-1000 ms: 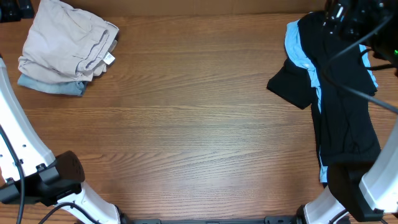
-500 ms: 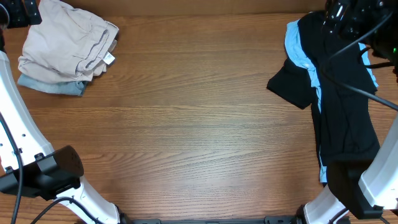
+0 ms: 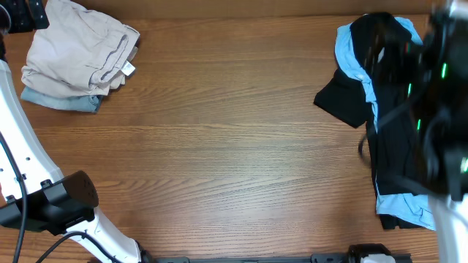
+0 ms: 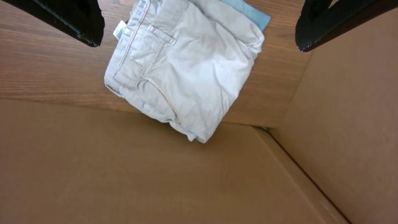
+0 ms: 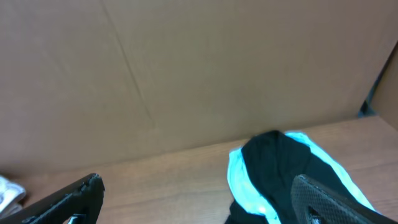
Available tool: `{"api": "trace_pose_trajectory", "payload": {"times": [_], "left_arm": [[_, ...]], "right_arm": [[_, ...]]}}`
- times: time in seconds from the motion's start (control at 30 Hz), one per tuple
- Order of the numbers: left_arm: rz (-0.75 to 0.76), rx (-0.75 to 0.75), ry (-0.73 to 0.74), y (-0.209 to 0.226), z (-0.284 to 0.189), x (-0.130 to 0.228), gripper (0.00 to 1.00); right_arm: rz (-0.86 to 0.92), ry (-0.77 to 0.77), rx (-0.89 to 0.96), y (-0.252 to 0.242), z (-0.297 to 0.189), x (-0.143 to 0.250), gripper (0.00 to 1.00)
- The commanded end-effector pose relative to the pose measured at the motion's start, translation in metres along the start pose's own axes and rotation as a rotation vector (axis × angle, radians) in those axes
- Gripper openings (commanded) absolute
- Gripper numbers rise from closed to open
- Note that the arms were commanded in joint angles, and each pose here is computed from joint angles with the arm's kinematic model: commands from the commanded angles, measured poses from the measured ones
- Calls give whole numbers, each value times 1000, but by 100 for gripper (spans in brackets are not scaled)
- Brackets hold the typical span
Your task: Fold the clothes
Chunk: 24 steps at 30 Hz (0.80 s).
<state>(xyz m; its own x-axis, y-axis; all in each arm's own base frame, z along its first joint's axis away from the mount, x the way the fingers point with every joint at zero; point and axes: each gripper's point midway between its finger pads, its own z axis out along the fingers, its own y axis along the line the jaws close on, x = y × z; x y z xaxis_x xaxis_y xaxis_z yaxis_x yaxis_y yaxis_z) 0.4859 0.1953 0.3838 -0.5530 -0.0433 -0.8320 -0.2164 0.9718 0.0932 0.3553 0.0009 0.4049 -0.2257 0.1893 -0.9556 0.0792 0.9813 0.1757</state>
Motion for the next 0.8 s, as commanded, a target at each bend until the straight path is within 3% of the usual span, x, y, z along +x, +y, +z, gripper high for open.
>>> {"api": "trace_pose_trajectory", "payload": {"times": [0.0, 0.37, 0.77], "left_arm": [[-11, 9, -7, -3, -1, -2, 100], [-11, 9, -7, -3, -1, -2, 100], [-11, 9, -7, -3, -1, -2, 100]], "right_arm": [[-3, -49, -18, -10, -28, 47, 100], [44, -294, -126, -32, -56, 192, 100], [119, -216, -123, -42, -52, 245, 100]]}}
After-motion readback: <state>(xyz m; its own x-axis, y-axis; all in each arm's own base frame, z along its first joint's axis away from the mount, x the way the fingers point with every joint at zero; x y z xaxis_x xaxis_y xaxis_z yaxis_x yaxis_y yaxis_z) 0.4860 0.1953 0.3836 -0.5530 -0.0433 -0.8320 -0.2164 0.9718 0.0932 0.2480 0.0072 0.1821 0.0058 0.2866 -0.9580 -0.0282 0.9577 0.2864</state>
